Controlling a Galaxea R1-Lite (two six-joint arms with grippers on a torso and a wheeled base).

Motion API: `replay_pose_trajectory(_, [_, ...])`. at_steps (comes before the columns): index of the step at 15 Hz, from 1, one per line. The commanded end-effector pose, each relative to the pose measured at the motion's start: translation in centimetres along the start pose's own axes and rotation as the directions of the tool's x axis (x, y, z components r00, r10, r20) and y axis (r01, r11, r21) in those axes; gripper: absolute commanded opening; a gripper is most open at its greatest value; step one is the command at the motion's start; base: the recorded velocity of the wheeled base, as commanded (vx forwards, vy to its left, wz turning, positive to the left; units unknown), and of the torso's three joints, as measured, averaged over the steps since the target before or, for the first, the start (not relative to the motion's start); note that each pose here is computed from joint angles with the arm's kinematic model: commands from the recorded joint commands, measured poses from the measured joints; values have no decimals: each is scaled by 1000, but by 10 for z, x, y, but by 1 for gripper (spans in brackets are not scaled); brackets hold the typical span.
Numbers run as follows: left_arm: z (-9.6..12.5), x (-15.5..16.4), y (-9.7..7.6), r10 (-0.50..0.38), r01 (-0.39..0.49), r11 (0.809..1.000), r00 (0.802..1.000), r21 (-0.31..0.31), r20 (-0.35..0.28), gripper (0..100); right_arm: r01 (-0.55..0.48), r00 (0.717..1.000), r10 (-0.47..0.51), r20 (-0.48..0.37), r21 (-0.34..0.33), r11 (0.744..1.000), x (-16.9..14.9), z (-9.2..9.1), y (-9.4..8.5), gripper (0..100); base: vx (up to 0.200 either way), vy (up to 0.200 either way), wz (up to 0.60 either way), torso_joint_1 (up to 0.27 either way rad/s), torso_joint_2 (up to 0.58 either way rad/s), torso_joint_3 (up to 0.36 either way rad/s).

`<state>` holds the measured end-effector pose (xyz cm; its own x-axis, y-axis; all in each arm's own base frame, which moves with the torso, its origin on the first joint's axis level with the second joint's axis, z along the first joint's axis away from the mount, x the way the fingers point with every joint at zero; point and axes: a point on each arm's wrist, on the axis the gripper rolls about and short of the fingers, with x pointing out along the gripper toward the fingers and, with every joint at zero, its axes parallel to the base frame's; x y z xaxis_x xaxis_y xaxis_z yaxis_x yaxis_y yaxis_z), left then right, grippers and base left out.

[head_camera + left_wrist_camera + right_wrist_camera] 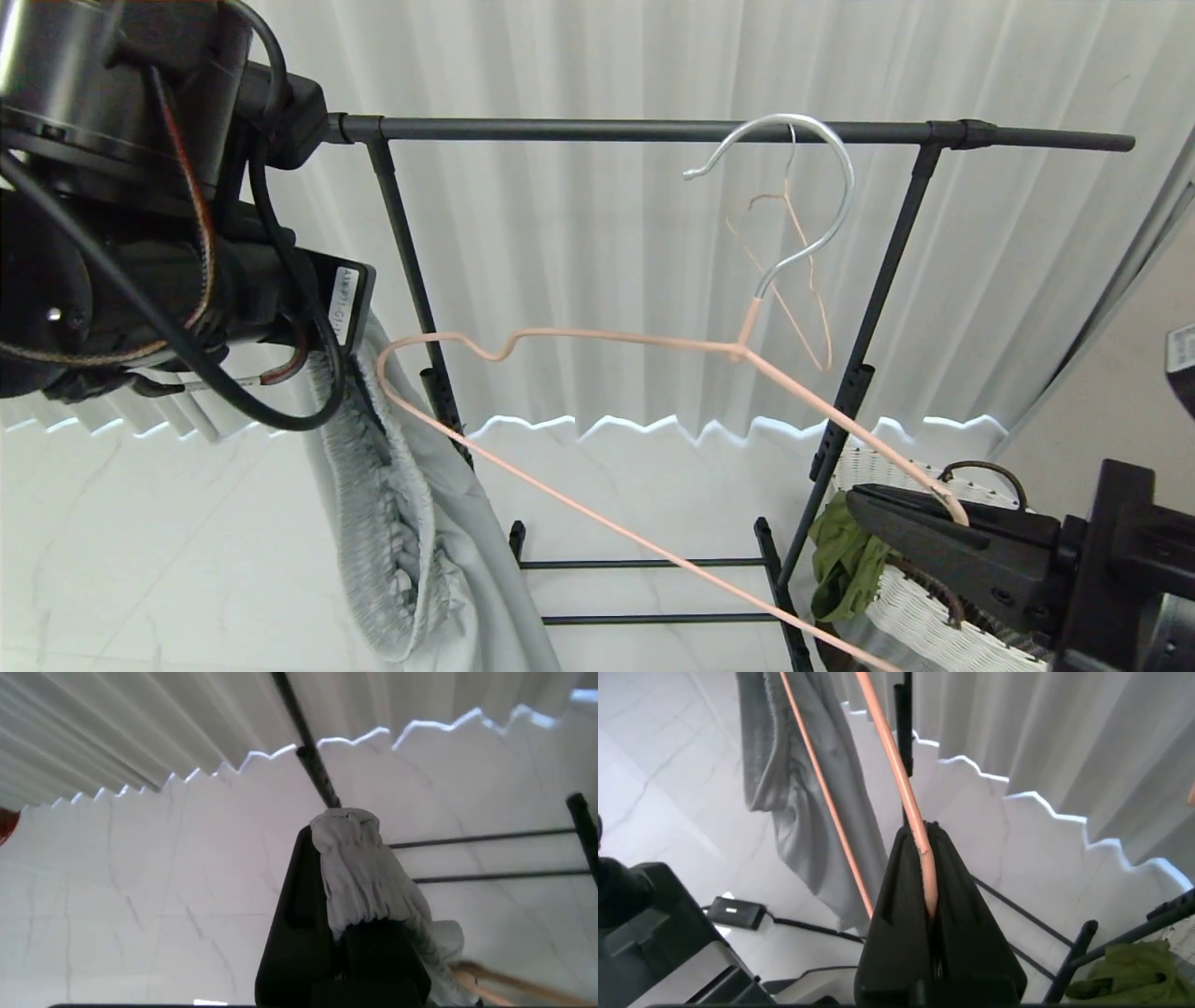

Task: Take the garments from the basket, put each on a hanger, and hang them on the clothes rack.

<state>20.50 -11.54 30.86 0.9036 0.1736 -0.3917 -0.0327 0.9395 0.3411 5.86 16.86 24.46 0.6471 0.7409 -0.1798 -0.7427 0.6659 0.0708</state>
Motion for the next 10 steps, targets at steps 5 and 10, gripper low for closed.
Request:
replay_pose_trajectory(5, [11,9,1,24,-23,999,1000,-22,10,0,-28,1000,28,-4,-6,1000,6,3,9,0,0,0,0,0,0,0])
replay_pose_trajectory(10, [13,-3,1,-5,5,1000,999,-15,42,0,26,999,-26,-32,-16,1000,22,-1,6,0,0,0,0,0,0,0])
